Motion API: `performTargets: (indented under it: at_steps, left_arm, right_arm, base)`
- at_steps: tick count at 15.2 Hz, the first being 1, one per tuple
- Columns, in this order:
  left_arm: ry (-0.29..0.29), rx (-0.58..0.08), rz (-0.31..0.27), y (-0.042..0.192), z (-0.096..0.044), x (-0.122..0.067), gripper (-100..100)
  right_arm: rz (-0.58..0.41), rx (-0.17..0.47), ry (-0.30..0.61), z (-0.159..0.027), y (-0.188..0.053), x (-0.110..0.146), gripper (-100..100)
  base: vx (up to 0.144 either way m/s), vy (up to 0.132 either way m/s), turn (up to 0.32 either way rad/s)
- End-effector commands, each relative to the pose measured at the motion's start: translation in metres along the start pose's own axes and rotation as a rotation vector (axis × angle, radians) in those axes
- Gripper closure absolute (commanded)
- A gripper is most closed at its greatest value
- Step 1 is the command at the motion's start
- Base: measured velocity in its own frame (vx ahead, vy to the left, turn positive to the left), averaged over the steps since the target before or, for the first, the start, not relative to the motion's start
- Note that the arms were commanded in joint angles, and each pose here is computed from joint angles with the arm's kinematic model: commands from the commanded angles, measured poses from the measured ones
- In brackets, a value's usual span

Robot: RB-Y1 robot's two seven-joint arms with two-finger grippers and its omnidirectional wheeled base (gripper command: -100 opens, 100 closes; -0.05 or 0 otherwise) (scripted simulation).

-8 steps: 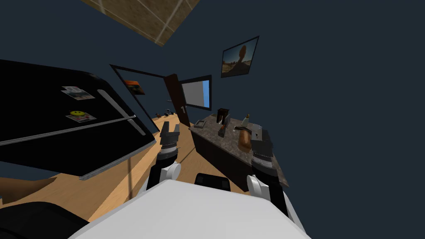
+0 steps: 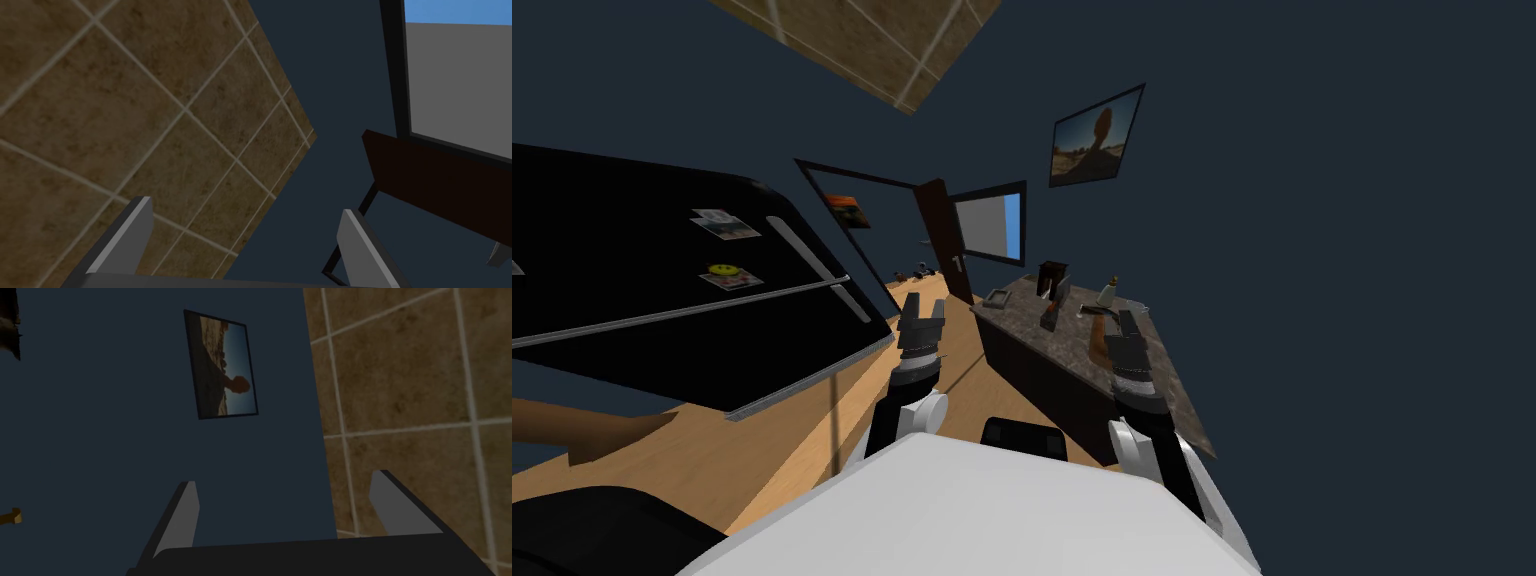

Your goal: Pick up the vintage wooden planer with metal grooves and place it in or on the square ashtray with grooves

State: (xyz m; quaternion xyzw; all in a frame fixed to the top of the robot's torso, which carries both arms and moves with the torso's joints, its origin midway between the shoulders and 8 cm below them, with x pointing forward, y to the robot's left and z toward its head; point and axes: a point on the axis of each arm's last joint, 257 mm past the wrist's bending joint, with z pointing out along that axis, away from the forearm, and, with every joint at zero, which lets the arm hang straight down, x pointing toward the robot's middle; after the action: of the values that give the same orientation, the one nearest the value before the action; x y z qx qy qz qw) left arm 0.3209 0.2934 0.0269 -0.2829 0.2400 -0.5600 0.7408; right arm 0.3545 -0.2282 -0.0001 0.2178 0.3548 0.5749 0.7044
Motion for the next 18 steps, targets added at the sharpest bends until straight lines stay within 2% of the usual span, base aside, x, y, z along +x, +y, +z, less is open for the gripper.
performTargets:
  at_steps: [1, 4, 5, 6, 7, 8, 9, 10, 11, 14, 15, 16, 17, 18]
  left_arm:
    - [0.0, 0.0, 0.0, 0.0, 0.0, 0.0, 0]
    - [0.0, 0.0, 0.0, 0.0, 0.0, 0.0, 0]
    - [0.0, 0.0, 0.0, 0.0, 0.0, 0.0, 0]
    - [0.0, 0.0, 0.0, 0.0, 0.0, 0.0, 0]
    - [0.0, 0.0, 0.0, 0.0, 0.0, 0.0, 0]
    - [0.0, 0.0, 0.0, 0.0, 0.0, 0.0, 0]
    - [0.0, 0.0, 0.0, 0.0, 0.0, 0.0, 0]
    - [0.0, 0.0, 0.0, 0.0, 0.0, 0.0, 0]
    - [0.0, 0.0, 0.0, 0.0, 0.0, 0.0, 0]
    - [0.0, 0.0, 0.0, 0.0, 0.0, 0.0, 0]
    - [0.0, 0.0, 0.0, 0.0, 0.0, 0.0, 0]
    - [0.0, 0.0, 0.0, 0.0, 0.0, 0.0, 0]
    - [0.0, 0.0, 0.0, 0.0, 0.0, 0.0, 0]
    - [0.0, 0.0, 0.0, 0.0, 0.0, 0.0, 0]
  right_arm:
    - [-0.027, -0.014, 0.048, 0.0, 0.001, 0.01, -100]
    - [-0.088, -0.051, 0.15, 0.003, -0.003, 0.035, -100]
    - [-0.092, -0.051, 0.157, 0.003, -0.003, 0.035, -100]
    - [-0.126, -0.074, 0.208, 0.003, -0.005, 0.048, -100]
    - [-0.13, -0.074, 0.215, 0.003, -0.005, 0.049, -100]
    - [-0.167, -0.1, 0.267, 0.003, -0.008, 0.062, -100]
    - [-0.171, -0.1, 0.275, 0.002, -0.008, 0.063, -100]
    - [-0.212, -0.129, 0.331, 0.002, -0.011, 0.077, -100]
    - [-0.216, -0.13, 0.337, 0.001, -0.012, 0.077, -100]
    - [-0.311, -0.187, 0.459, -0.005, -0.022, 0.104, -100]
    - [-0.316, -0.197, 0.465, -0.003, -0.021, 0.105, -100]
    - [-0.365, -0.223, 0.525, -0.01, -0.029, 0.118, -100]
    - [-0.371, -0.235, 0.53, -0.007, -0.027, 0.118, -100]
    - [-0.421, -0.261, 0.59, -0.014, -0.035, 0.13, -100]
  base:
    - [-0.007, -0.001, 0.058]
    - [-0.007, 0.0, 0.082]
    - [-0.007, 0.0, 0.08]
    - [-0.008, -0.001, 0.093]
    - [-0.008, -0.001, 0.094]
    - [-0.009, 0.0, 0.117]
    - [-0.009, 0.0, 0.091]
    - [-0.01, 0.0, 0.108]
    - [-0.008, -0.002, 0.095]
    - [-0.009, -0.001, 0.115]
    - [-0.008, -0.002, 0.123]
    - [-0.008, -0.001, 0.151]
    - [-0.008, -0.002, 0.12]
    - [-0.009, -0.002, 0.13]
